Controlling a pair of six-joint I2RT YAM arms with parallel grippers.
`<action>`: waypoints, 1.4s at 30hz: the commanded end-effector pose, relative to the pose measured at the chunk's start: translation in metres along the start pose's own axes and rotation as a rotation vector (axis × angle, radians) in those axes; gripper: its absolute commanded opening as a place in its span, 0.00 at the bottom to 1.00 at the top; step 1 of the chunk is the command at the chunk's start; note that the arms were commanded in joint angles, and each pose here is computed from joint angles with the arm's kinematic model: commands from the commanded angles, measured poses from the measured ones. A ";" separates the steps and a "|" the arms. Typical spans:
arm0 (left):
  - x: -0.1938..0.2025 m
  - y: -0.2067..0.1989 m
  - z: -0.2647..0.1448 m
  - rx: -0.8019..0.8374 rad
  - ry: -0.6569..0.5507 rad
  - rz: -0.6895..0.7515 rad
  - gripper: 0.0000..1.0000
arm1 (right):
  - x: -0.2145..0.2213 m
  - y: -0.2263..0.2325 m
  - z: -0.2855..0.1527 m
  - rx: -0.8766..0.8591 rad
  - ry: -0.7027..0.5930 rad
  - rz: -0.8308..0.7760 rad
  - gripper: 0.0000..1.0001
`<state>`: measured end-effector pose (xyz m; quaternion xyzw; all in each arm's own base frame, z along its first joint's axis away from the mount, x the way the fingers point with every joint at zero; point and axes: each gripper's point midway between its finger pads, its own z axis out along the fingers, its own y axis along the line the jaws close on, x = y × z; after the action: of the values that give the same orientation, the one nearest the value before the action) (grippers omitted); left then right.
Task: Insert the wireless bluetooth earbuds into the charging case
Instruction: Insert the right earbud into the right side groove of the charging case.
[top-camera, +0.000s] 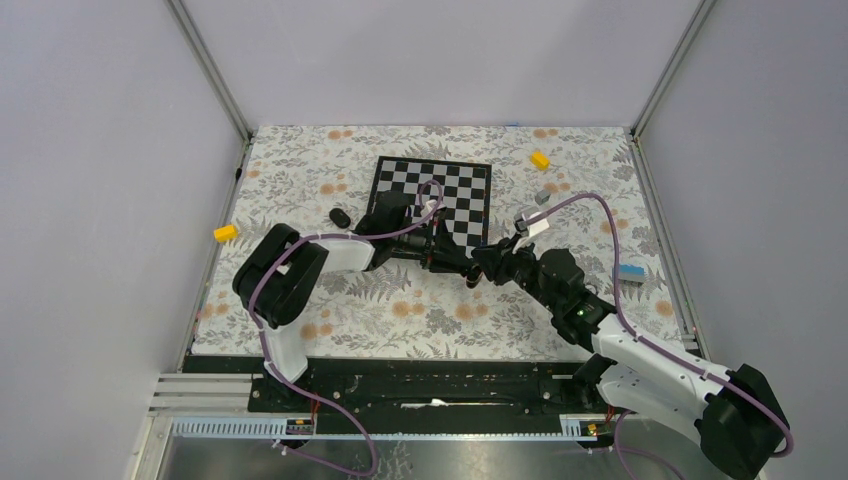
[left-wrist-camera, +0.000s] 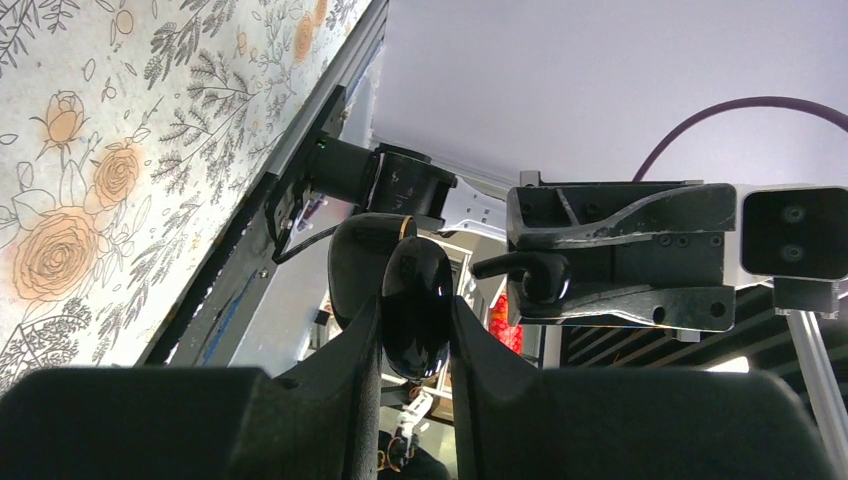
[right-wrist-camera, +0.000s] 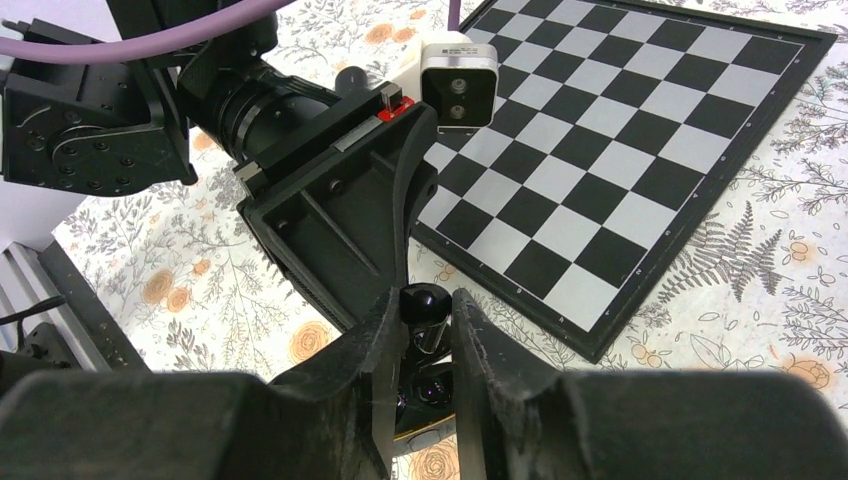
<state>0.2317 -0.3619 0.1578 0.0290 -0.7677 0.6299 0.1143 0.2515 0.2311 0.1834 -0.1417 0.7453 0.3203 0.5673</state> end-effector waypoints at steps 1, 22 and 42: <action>0.000 -0.017 0.001 0.053 0.027 0.056 0.00 | -0.006 0.009 0.001 -0.045 -0.035 -0.030 0.11; 0.003 -0.026 -0.001 0.117 0.035 0.084 0.00 | 0.004 -0.007 -0.006 0.029 -0.012 -0.039 0.10; 0.003 -0.028 -0.001 0.140 0.057 0.060 0.00 | 0.009 -0.005 -0.011 -0.030 -0.061 -0.145 0.11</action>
<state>0.2374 -0.3676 0.1736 0.0301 -0.7329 0.6673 0.1294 0.2464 0.2198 0.1715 -0.1683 0.7291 0.2966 0.5934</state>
